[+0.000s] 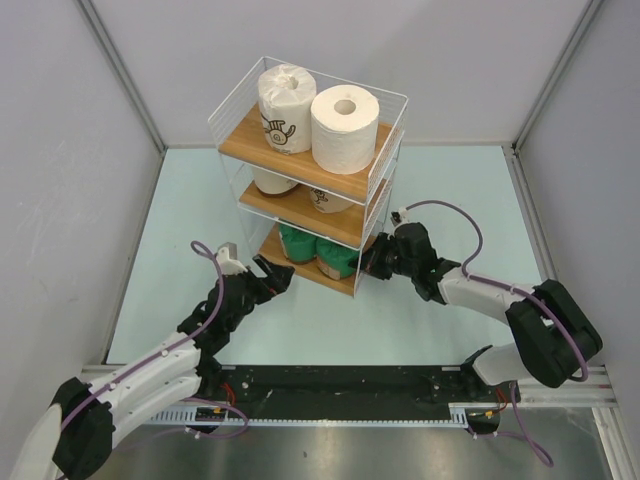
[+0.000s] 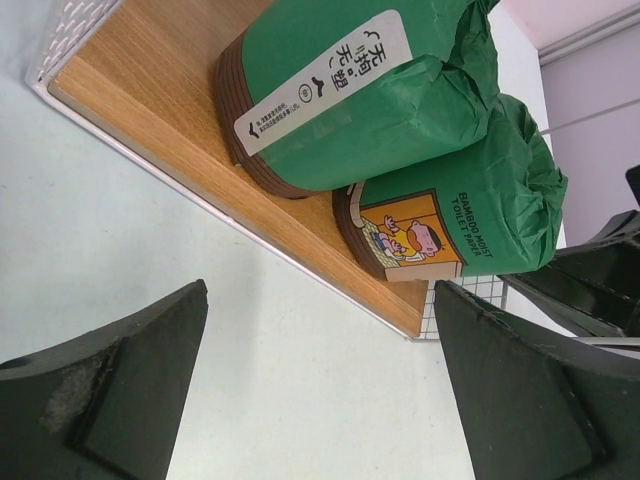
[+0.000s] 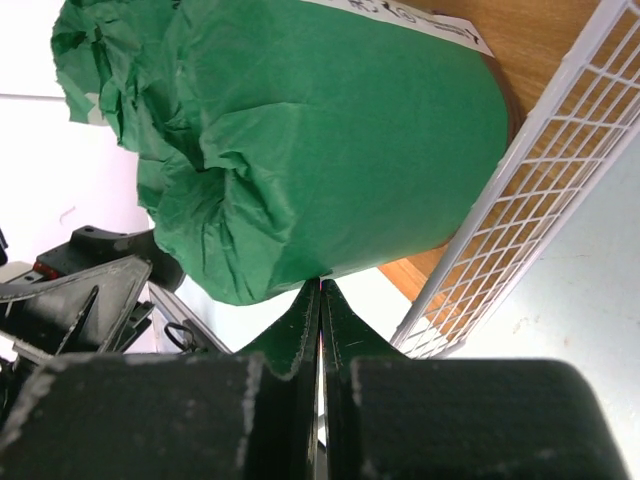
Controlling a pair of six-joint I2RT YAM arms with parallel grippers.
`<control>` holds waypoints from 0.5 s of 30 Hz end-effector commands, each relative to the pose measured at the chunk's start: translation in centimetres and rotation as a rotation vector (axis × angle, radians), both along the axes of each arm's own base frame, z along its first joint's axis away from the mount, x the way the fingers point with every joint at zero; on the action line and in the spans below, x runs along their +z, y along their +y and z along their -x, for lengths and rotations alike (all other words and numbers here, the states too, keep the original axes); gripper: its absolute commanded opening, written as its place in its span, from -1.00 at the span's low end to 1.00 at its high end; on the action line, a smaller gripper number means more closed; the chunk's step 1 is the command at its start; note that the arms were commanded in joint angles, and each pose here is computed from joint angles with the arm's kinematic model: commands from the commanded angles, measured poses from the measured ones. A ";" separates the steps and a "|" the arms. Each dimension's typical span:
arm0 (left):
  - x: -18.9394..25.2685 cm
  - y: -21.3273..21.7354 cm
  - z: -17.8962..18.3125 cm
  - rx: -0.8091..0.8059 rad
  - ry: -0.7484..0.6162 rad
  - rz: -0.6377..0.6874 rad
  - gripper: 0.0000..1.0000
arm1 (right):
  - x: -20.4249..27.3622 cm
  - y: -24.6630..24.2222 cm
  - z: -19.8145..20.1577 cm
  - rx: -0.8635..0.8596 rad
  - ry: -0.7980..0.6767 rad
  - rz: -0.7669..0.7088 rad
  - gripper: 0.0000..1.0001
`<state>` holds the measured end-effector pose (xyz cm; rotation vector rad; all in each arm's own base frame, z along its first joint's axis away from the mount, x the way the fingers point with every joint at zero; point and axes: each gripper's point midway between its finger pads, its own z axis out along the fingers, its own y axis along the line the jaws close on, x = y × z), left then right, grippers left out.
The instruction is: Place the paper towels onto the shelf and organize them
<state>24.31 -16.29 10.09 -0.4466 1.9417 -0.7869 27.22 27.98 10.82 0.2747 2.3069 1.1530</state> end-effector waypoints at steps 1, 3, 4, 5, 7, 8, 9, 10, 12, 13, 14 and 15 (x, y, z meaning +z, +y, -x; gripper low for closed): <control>1.0 -0.4 0.0 -0.019 -0.022 0.011 1.00 | 2.2 0.7 -1.8 -0.017 -0.065 -0.052 -0.99; 1.1 -0.4 0.1 -0.019 -0.020 0.012 0.99 | 2.4 0.5 -1.6 -0.017 -0.066 -0.047 -0.99; 1.4 -0.3 0.0 -0.017 -0.028 0.017 1.00 | 2.4 0.4 -1.6 -0.015 -0.072 -0.040 -0.99; 1.5 -0.4 0.1 -0.022 -0.031 0.021 1.00 | 3.3 0.2 -1.6 -0.018 -0.090 -0.047 -0.99; 2.0 -0.5 0.1 -0.025 -0.036 0.024 0.99 | 3.5 -0.2 -1.1 -0.013 -0.090 -0.031 -0.99; 2.4 -0.5 0.2 -0.028 -0.045 0.032 1.00 | 3.8 -0.4 -1.0 -0.016 -0.097 -0.028 -0.98; 2.7 -0.5 0.2 -0.032 -0.047 0.031 1.00 | 4.5 -0.9 -0.6 -0.023 -0.105 -0.022 -0.98; 3.6 -0.6 0.1 -0.036 -0.062 0.040 1.00 | 4.9 -1.1 -0.4 -0.025 -0.114 -0.019 -0.97; 4.8 -0.7 0.4 -0.045 -0.080 0.051 1.00 | 5.9 -1.9 0.4 -0.024 -0.132 -0.005 -0.97; 6.0 -0.8 0.2 -0.045 -0.098 0.065 0.99 | 5.9 -2.3 0.5 -0.033 -0.135 0.007 -0.97; 6.5 -0.6 0.2 -0.036 -0.106 0.068 0.99 | 6.1 -2.7 0.8 -0.035 -0.145 0.020 -0.97; 7.2 -0.2 0.2 -0.021 -0.113 0.070 1.00 | 7.0 -3.4 1.0 -0.053 -0.167 0.025 -0.97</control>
